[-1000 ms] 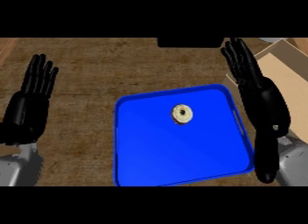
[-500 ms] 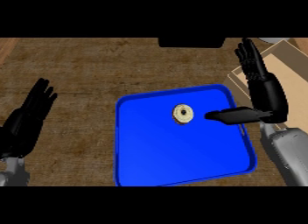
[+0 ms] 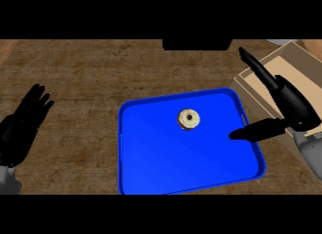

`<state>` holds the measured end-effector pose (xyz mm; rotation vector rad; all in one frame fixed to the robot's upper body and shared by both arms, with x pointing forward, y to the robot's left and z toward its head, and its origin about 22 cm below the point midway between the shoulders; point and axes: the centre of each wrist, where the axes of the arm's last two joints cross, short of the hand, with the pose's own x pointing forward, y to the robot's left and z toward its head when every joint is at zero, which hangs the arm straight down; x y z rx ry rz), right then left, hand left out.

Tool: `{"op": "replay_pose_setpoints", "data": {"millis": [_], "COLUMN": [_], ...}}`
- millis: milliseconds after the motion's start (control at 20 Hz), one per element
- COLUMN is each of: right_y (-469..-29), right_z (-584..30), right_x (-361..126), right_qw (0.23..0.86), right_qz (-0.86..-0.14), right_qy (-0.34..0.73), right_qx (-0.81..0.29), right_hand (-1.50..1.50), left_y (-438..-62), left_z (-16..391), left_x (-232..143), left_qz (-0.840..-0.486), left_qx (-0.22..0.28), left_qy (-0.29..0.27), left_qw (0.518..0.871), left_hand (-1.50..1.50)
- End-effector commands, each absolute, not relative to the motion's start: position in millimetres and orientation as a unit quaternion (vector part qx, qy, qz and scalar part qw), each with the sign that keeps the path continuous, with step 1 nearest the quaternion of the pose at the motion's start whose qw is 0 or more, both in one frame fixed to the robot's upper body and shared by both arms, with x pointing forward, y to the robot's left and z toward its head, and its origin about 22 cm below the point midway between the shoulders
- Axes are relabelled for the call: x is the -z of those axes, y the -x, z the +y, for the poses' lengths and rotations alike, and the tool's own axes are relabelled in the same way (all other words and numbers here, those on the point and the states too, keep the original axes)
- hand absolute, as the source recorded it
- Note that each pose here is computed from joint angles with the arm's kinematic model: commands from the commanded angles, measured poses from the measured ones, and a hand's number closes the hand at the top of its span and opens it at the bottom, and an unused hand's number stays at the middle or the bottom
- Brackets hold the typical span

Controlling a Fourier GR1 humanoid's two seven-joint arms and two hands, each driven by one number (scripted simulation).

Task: Pick the cupcake from the tray and place it in the cardboard box

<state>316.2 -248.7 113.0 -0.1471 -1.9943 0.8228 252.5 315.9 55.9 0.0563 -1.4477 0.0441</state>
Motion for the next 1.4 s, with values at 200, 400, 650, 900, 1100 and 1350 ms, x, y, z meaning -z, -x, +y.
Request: {"op": "replay_pose_setpoints", "data": {"millis": [200,400,650,900,1100,1350], "right_y": [-319,-321,-312,-330,-337,-335], "right_z": [-218,-173,-135,-125,-125,-122], "right_x": [-161,-179,-164,-161,-155,-124], "right_qw": [0.488,0.507,0.548,0.581,0.588,0.583], "right_qz": [-0.655,-0.59,-0.532,-0.499,-0.48,-0.476], "right_qy": [0.205,0.21,0.195,0.183,0.192,0.194], "right_qx": [-0.539,-0.593,-0.616,-0.616,-0.622,-0.629], "right_hand": [-1.5,-1.5,-1.5,-1.5,-1.5,-1.5], "left_y": [-245,-258,-246,-253,-236,-239], "left_z": [315,317,320,308,331,308], "left_x": [-49,-64,-54,-58,-57,-60], "left_qz": [-0.656,-0.657,-0.658,-0.659,-0.656,-0.666], "left_qx": [-0.018,-0.018,-0.019,-0.025,-0.022,-0.025], "left_qy": [-0.021,-0.027,-0.019,-0.02,-0.025,-0.02], "left_qw": [0.754,0.753,0.753,0.751,0.754,0.746], "left_hand": [0.0,0.0,0.0,0.0,0.0,0.0]}}
